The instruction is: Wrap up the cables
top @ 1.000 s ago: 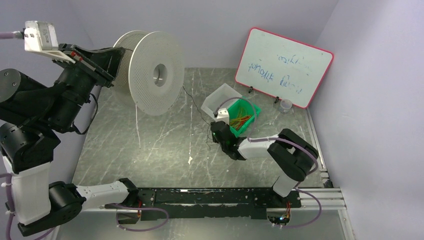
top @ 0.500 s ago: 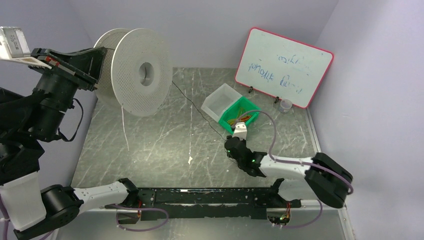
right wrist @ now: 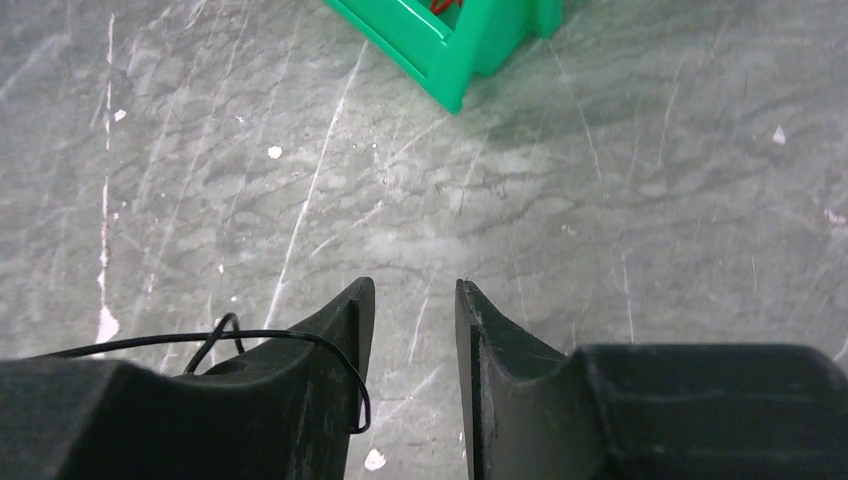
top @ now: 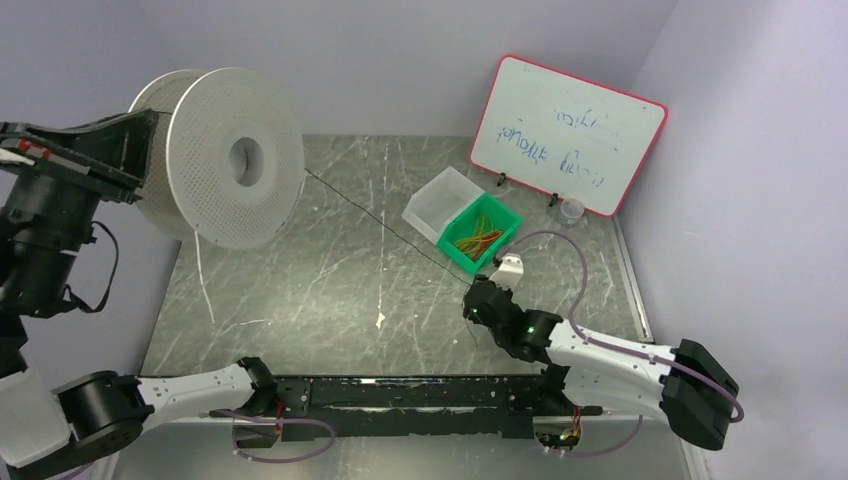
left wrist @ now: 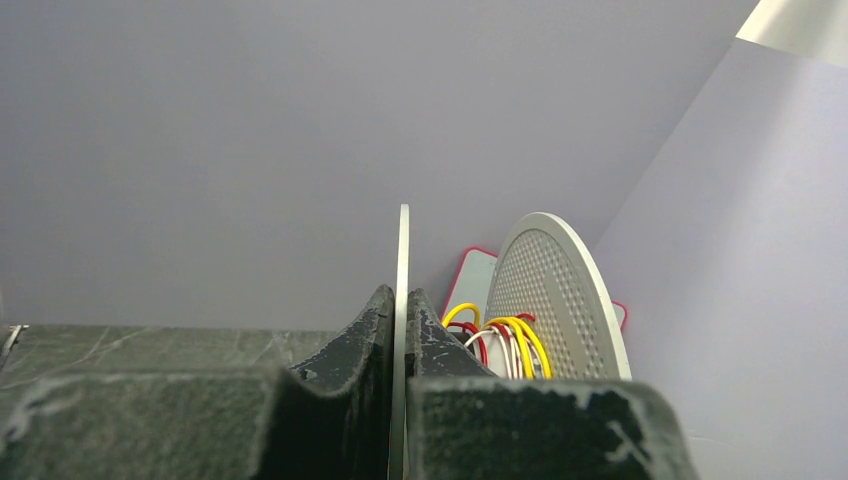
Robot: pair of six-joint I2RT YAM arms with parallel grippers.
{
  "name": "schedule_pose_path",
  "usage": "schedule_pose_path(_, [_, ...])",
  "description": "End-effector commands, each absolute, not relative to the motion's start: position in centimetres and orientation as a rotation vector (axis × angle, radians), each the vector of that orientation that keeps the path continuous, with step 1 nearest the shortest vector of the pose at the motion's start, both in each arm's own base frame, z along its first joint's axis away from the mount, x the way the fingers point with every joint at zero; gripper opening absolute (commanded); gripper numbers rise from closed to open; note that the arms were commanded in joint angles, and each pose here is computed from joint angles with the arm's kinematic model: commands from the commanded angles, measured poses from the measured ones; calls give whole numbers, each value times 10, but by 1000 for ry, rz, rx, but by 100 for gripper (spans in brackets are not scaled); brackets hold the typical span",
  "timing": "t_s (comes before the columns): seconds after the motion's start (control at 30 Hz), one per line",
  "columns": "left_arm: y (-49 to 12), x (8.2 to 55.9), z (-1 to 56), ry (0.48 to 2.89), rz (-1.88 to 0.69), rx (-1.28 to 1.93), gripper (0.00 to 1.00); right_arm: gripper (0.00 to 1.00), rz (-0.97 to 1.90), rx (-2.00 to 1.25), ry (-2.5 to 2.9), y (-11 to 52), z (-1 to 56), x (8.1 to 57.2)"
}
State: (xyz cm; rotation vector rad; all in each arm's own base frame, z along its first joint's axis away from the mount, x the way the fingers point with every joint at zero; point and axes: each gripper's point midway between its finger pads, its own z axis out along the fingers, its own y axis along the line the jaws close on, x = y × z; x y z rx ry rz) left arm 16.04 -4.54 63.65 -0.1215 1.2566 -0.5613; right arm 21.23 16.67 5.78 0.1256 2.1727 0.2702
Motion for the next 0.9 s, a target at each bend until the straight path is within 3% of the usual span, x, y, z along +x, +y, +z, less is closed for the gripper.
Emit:
schedule_pose_path(0.0, [-8, 146, 655, 1166, -572, -244, 7, 40, 240, 261, 2254, 144, 39, 191])
schedule_pose_path(0.53, [11, 137, 641, 1180, -560, -253, 7, 41, 273, 397, 2251, 140, 46, 186])
schedule_pose_path(0.87, [-15, 144, 639, 1204, -598, -187, 7, 41, 455, 160, 2169, 171, 80, 194])
